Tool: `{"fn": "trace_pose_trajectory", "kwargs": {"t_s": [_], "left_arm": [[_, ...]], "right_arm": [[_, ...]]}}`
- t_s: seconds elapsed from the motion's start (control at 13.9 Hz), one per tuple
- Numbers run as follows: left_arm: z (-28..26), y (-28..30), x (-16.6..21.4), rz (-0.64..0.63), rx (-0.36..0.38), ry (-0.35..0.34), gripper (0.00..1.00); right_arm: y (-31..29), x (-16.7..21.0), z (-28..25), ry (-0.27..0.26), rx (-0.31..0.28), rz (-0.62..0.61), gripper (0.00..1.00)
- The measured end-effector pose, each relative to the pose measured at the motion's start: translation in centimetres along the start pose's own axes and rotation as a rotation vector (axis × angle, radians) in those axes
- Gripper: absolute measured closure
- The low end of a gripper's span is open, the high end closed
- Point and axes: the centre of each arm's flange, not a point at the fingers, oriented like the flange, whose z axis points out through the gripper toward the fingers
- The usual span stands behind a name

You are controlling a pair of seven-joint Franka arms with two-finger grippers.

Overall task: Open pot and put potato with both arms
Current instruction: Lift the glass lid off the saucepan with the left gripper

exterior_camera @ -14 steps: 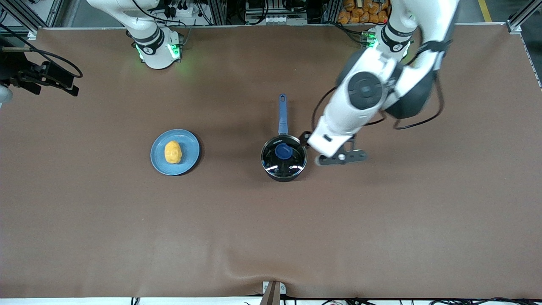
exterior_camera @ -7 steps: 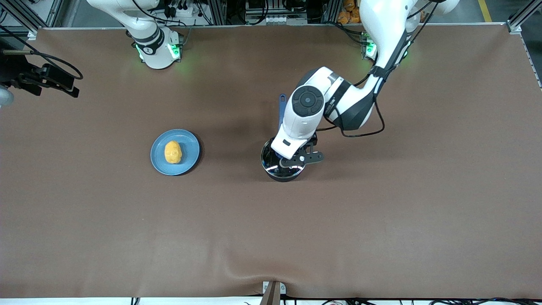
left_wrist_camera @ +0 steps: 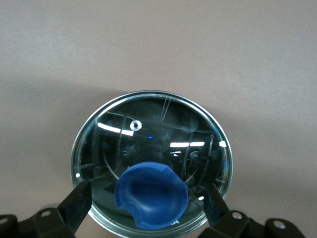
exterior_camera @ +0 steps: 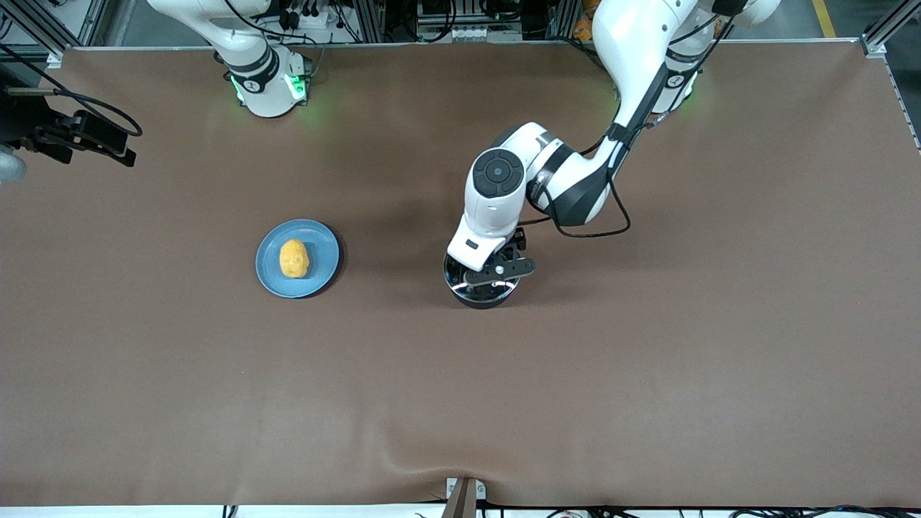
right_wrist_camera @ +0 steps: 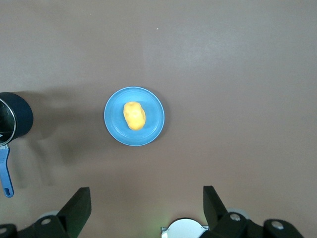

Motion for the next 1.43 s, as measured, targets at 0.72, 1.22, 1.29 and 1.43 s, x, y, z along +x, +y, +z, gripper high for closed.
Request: {"fn": "trace_pose_trajectory", "kwargs": {"t_s": [0.72, 1.22, 1.29, 1.43], "left_arm": [[2.5, 0.6, -1.0, 0.025, 0.032, 0.0, 0.0], [2.3, 0.6, -0.8, 0.003, 0.03, 0.004, 0.34], [2.3, 0.6, -0.8, -0.002, 0.03, 0.004, 0.34], [1.9, 0.5, -0.5, -0.01, 0.026, 0.007, 0.34]], "right_arm": [[0.0, 0.1, 0.3, -0.006, -0.001, 0.0, 0.0], [0.0, 0.1, 0.3, -0.006, -0.001, 0.0, 0.0], [0.0, 0.1, 0.3, -0.006, -0.001, 0.0, 0.0], [0.0, 0.1, 0.3, -0.006, -0.001, 0.0, 0.0]]}}
